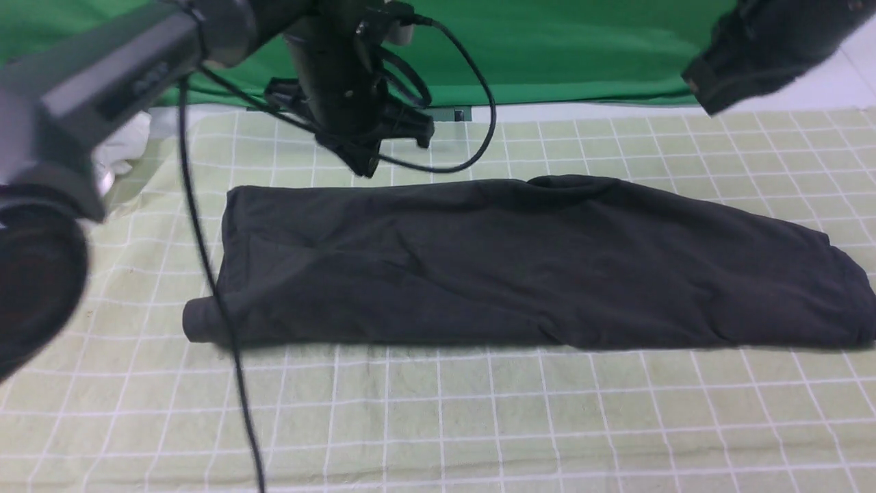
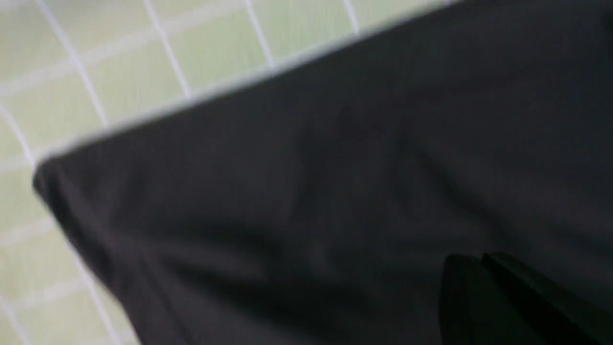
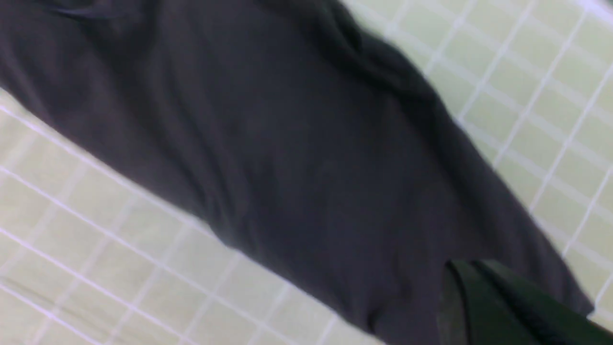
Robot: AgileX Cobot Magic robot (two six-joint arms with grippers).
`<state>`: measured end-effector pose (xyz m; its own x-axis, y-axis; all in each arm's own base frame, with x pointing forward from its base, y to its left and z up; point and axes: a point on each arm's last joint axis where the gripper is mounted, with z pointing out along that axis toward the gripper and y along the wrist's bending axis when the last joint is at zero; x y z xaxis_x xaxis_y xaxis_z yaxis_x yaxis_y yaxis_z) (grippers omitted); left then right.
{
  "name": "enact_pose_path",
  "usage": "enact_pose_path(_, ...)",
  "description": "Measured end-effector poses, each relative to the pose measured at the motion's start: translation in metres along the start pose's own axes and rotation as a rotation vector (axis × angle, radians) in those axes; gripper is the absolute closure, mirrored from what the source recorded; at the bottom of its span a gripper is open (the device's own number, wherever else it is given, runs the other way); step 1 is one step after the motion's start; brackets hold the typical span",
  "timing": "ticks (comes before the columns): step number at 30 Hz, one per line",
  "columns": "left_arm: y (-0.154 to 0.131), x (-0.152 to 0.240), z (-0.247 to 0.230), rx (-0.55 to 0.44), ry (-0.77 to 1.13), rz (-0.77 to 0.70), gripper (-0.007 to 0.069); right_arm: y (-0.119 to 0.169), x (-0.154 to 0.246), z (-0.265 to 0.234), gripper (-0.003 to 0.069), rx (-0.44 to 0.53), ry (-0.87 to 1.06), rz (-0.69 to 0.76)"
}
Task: Fold a long-sleeved shirt over a green coffee tablecloth.
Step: 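Pull the folded dark garment lengthwise by its ends to straighten it flat on the table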
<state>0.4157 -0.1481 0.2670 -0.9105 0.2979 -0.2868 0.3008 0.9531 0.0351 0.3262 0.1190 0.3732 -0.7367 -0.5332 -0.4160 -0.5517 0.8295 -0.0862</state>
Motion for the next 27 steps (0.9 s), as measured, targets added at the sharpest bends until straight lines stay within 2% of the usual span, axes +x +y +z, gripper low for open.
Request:
enact_pose_path(4,0.0,0.042,0.013,0.011,0.062,-0.009,0.0614,-0.014,0.013,0.015,0.0669,0.002,0.057,0.045)
enact_pose_path(5,0.0,0.041,0.011,0.011,0.051,-0.01,0.0614,-0.015,0.014,0.016,0.0669,0.003,0.059,0.049)
enact_pose_path(8,0.001,0.073,0.037,0.014,0.109,-0.032,0.0614,-0.021,0.023,0.026,0.0669,-0.009,0.093,0.077)
enact_pose_path(15,0.025,0.118,0.076,0.019,0.223,-0.202,0.0614,-0.018,0.032,0.038,0.0669,-0.039,0.139,0.075)
enact_pose_path(24,0.031,0.123,0.056,0.03,0.205,-0.213,0.0614,-0.015,0.033,0.04,0.0669,-0.073,0.13,0.078)
enact_pose_path(27,0.033,0.11,0.022,0.036,0.05,-0.217,0.0614,-0.015,0.032,0.04,0.0669,-0.078,0.127,0.081)
